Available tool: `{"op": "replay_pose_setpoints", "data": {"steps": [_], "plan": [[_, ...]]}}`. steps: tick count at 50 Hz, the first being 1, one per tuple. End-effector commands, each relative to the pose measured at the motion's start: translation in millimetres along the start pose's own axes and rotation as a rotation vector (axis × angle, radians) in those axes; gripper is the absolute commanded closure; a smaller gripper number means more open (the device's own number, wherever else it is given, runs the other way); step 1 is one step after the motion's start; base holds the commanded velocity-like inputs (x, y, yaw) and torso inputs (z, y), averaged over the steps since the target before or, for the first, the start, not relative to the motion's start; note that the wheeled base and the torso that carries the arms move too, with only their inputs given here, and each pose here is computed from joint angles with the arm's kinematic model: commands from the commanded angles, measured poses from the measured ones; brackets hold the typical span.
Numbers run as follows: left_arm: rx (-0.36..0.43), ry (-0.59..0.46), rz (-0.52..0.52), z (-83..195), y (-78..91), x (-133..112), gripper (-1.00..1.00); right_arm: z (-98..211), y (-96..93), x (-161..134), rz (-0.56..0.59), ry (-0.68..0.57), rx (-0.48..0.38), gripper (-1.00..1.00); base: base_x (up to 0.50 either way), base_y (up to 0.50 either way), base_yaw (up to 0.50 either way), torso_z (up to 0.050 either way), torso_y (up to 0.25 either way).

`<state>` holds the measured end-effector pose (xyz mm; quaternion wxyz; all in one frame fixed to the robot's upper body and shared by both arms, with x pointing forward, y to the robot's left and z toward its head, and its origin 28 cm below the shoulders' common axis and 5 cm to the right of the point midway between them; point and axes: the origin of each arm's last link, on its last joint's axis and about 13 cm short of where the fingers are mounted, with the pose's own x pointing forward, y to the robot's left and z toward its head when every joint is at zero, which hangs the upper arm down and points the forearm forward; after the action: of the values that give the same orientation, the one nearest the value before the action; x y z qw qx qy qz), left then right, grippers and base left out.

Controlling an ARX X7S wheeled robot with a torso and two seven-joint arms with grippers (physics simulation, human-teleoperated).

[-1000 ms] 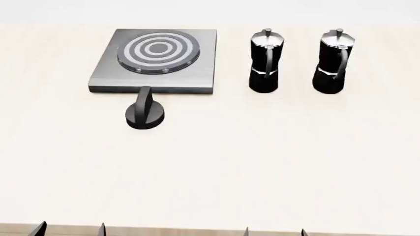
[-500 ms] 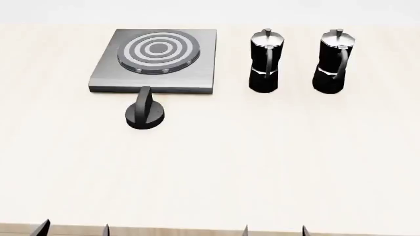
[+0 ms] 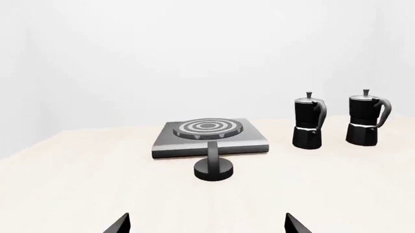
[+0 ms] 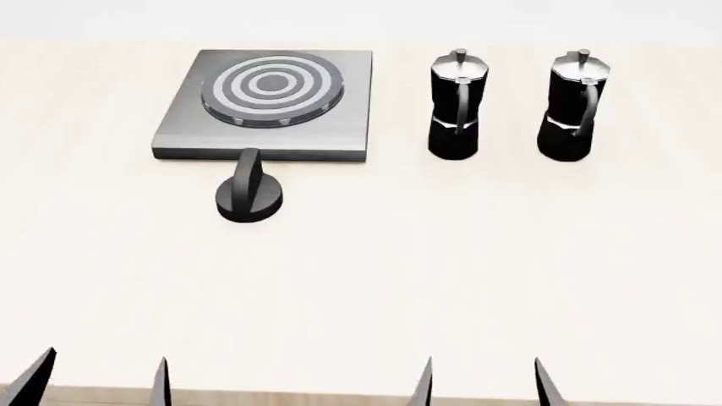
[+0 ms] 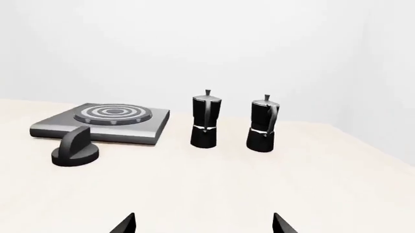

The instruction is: Turn off the stove.

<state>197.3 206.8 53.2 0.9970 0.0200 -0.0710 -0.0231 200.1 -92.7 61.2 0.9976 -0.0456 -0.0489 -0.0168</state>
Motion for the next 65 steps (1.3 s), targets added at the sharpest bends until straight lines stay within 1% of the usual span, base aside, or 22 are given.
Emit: {"op": "replay_pose_setpoints", "data": {"steps": [1, 12, 20, 34, 42, 57, 65], "plan": [[-0.001, -0.051, 0.008, 20.7, 2.1, -0.7, -1.00, 15.8, -0.8, -1.0, -0.009, -0.029, -0.007, -1.00, 0.00, 0.00, 0.00, 0.000, 0.000], [-0.013, -0.106, 0.027, 40.3, 6.0, 2.9, -1.00, 34.1, -1.7, -2.4, -0.018, -0.077, -0.021, -1.00, 0.00, 0.00, 0.00, 0.000, 0.000], [-0.019, -0.134, 0.025, 51.9, 5.7, -1.7, -1.00, 43.6, -1.4, -5.3, -0.020, -0.106, -0.022, -1.00, 0.00, 0.00, 0.00, 0.000, 0.000], [-0.034, -0.171, 0.025, 64.9, 8.4, -7.9, -1.00, 55.8, -2.4, -11.3, -0.033, -0.153, -0.051, -1.00, 0.00, 0.00, 0.00, 0.000, 0.000], [-0.036, -0.177, 0.020, 65.4, 7.7, -7.1, -1.00, 56.8, -1.7, -10.8, -0.033, -0.165, -0.054, -1.00, 0.00, 0.00, 0.00, 0.000, 0.000], [-0.045, -0.180, 0.021, 65.1, 7.8, -7.1, -1.00, 56.9, -2.8, -11.6, -0.029, -0.181, -0.027, -1.00, 0.00, 0.00, 0.00, 0.000, 0.000], [-0.046, -0.181, 0.019, 65.4, 7.4, -7.2, -1.00, 56.3, -2.9, -11.4, -0.026, -0.182, -0.026, -1.00, 0.00, 0.00, 0.00, 0.000, 0.000]]}}
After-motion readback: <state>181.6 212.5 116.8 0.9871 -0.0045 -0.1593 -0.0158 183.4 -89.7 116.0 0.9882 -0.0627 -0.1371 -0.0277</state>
